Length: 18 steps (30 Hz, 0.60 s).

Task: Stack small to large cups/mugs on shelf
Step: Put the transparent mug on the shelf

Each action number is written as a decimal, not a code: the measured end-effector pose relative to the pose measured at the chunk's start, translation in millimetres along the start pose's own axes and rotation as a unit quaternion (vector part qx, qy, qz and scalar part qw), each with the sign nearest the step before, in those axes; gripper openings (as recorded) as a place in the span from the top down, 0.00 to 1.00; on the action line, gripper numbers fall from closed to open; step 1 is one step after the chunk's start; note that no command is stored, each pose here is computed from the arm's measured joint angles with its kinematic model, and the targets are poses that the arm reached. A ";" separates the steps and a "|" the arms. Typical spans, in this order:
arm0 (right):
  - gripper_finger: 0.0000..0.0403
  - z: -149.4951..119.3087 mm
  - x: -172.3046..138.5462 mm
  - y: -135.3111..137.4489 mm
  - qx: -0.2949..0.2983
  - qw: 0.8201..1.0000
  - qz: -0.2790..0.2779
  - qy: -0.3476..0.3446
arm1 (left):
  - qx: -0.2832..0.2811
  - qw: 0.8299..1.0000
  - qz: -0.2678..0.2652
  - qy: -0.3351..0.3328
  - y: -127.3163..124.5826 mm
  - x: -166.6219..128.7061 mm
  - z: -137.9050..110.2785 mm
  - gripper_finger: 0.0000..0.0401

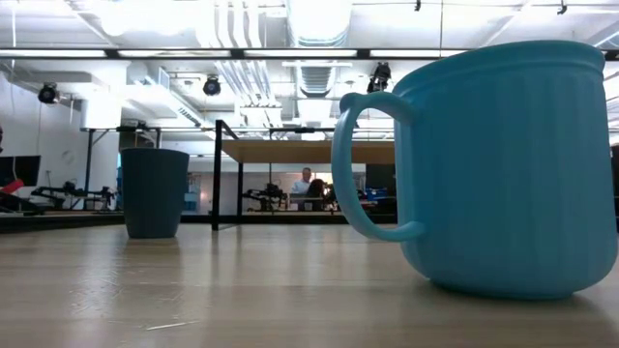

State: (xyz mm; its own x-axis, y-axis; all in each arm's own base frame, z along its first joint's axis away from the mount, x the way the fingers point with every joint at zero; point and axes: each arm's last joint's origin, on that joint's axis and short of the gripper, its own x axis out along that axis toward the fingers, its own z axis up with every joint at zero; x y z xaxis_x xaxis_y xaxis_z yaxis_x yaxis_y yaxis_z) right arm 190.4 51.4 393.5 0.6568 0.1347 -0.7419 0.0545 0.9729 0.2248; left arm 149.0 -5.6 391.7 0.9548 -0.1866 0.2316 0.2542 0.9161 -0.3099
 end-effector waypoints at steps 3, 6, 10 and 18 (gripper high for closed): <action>0.80 -2.2 3.8 -0.7 0.000 1.000 -0.004 0.010 | 0.044 0.999 -0.016 0.002 -1.6 -1.5 0.7 0.67; 0.80 -4.5 5.0 -1.6 0.012 1.000 -0.008 0.019 | 0.067 0.997 -0.041 0.014 -2.3 -0.1 -1.0 0.67; 0.80 -11.8 4.2 -4.7 0.034 0.998 -0.025 0.055 | 0.058 0.996 -0.029 0.060 1.1 5.9 -7.1 0.67; 0.80 -15.8 3.8 -6.4 0.038 0.996 -0.035 0.075 | 0.013 0.969 0.030 0.244 8.8 25.4 -16.6 0.67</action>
State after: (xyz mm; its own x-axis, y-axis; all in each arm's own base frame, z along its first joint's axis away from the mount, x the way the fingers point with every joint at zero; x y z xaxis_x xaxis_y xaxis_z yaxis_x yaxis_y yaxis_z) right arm 180.6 48.7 379.2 0.5299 0.0995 -0.8422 0.1560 0.9647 0.2121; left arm 178.1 -8.1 379.5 0.9286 -0.2727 -0.2517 0.1985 0.9380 -0.2841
